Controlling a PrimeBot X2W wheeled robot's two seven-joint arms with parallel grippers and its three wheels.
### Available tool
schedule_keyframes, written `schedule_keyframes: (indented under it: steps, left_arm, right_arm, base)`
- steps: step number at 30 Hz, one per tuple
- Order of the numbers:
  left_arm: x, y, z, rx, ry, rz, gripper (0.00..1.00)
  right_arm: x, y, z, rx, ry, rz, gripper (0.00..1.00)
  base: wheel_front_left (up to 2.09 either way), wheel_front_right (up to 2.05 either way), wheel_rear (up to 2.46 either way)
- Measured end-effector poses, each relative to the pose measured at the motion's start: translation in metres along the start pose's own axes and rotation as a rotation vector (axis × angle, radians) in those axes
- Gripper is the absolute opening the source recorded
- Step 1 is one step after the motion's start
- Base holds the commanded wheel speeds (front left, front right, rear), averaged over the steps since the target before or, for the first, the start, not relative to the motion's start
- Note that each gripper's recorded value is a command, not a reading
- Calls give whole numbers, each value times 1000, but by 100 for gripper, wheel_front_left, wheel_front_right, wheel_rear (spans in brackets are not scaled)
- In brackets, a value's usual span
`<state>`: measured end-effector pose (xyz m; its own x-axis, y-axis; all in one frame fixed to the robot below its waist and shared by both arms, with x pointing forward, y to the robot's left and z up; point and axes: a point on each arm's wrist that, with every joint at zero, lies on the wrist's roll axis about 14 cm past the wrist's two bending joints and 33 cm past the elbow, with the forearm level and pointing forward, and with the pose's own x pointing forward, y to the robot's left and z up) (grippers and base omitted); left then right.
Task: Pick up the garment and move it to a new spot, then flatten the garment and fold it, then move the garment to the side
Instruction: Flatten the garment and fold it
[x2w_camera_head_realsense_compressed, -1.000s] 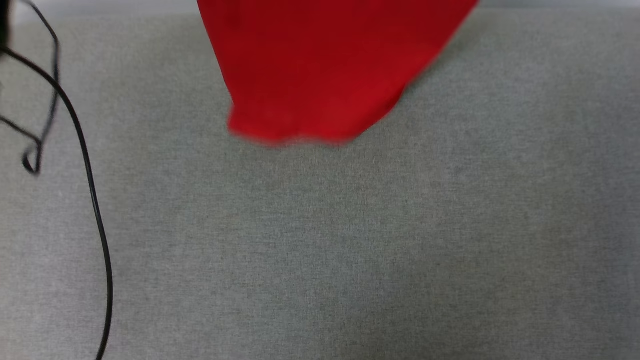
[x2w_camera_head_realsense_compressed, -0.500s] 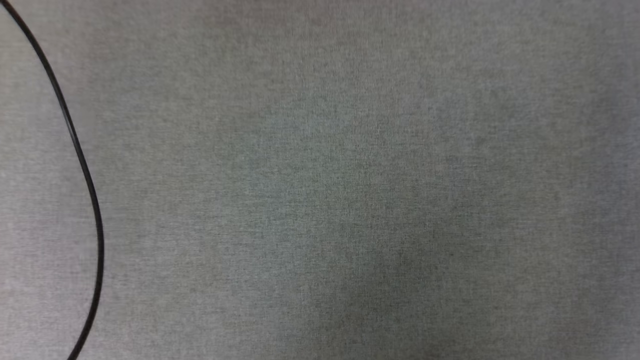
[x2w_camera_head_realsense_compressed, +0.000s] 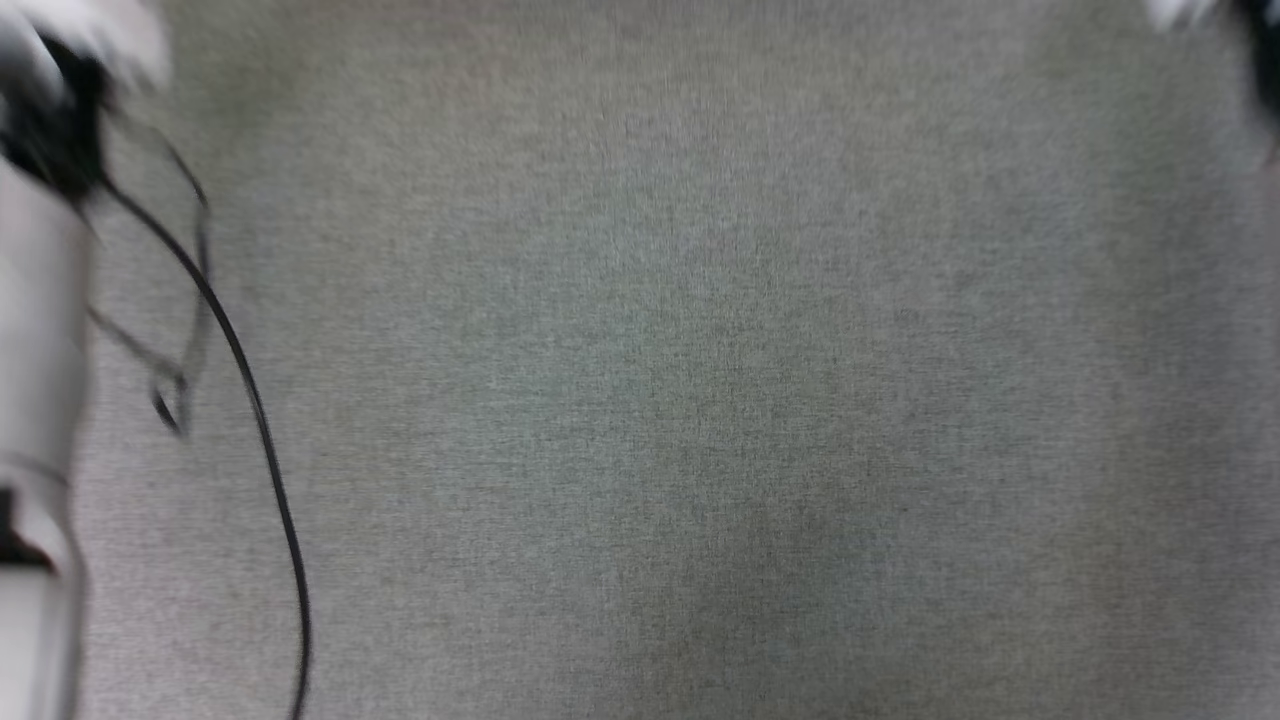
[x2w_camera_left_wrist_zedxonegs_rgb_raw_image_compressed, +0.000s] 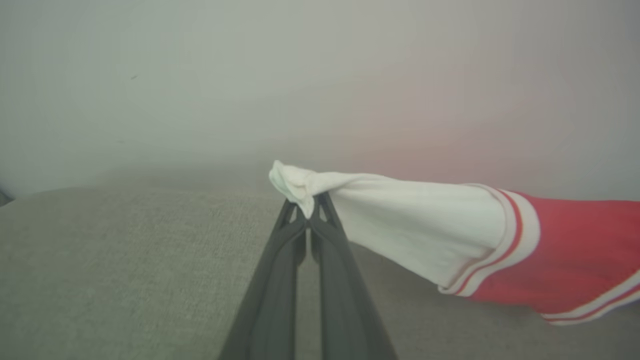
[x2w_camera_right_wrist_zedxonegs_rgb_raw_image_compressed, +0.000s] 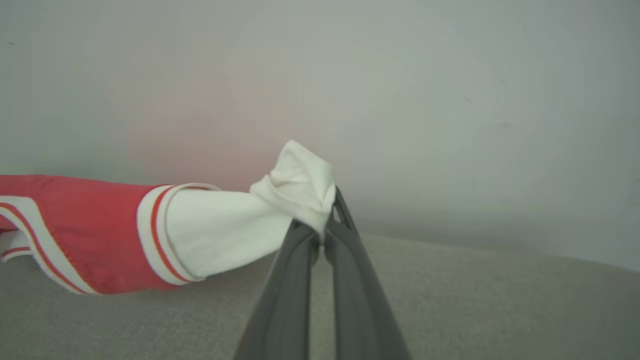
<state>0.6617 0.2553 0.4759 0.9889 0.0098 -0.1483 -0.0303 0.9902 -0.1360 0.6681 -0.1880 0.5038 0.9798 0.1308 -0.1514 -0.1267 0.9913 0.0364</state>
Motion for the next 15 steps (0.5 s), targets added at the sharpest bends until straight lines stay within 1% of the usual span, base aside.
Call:
schedule_keyframes:
  steps: [4,9,11,15]
  left_arm:
    - [-40,11,-47,-62,94,38,0]
    - [-92,23,-75,-110,133,69,0]
    - [-111,26,-79,-115,139,72,0]
    - [-147,30,-80,-129,130,75,0]
  right_arm:
    - [-38,-2,-53,44,100,-8,0]
    - [-93,-1,-96,96,170,-16,0]
    - [-115,-1,-104,117,176,-24,0]
    - [-157,-4,-108,144,168,-40,0]
  base:
    - [0,0,0]
    - [0,0,0]
    - [0,0,0]
    - [0,0,0]
